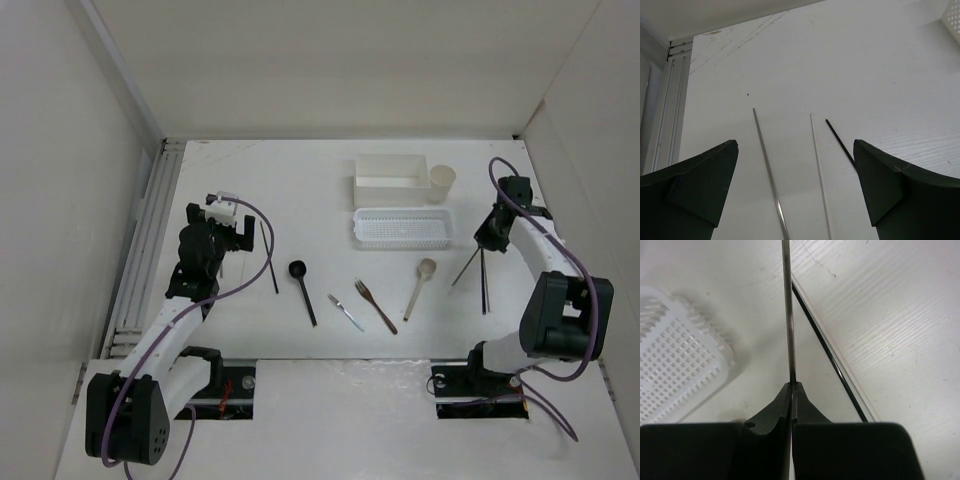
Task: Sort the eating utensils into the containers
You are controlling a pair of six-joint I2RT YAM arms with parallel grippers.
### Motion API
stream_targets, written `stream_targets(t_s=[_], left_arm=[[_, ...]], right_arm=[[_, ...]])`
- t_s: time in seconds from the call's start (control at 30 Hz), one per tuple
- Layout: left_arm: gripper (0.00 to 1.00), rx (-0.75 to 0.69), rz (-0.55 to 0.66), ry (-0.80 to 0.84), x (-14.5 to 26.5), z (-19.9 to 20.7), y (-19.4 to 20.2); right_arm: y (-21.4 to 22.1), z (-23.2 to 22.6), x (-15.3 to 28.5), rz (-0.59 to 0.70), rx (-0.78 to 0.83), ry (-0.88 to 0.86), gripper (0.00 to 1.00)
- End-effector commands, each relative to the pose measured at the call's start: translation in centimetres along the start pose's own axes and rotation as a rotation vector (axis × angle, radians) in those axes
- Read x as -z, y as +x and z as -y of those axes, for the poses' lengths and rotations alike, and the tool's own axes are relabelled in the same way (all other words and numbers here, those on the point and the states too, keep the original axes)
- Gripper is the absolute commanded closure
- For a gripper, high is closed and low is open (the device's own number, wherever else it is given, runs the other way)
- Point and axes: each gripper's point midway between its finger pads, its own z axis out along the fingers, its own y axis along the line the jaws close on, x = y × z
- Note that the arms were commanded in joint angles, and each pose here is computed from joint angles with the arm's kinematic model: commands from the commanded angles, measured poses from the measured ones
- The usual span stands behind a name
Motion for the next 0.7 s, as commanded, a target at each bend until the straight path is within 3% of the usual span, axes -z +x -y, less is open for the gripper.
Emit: stream_targets(t_s=[0.0, 0.1, 0.23, 0.4, 0.5, 0.67], left_arm=[[0.0, 0.002, 0.067, -0.006, 0.0, -0.2, -1.8], [0.0, -0.007, 0.067, -0.006, 0.0, -0.2, -1.8], [0.0, -0.007, 0.067, -0.006, 0.0, -0.2, -1.8], [0.0, -0.007, 0.068, 0.003, 0.0, -0.1, -1.8], [0.0, -0.007, 0.077, 0.002, 0.0, -0.1, -2.2], [0.0, -0.017, 0.077, 0.001, 0.0, -0.2, -2.2]], right_arm=[[-1.9, 0.1, 0.9, 0.058, -0.009, 0.017, 1.0], [-3.1, -0.1, 1.5, 0.092, 0.008, -0.005, 1.0], [-7.7, -2.0, 5.8, 0.333, 0.166, -0.102, 1.0], [-13.3, -5.7, 15.9, 0.779, 0.527, -0.214, 1.0], [-13.0, -9.2, 18.8, 0.888, 0.77, -0.33, 1.0], [-9.5, -17.5, 19.6, 0.914, 1.246, -0.541, 1.0]])
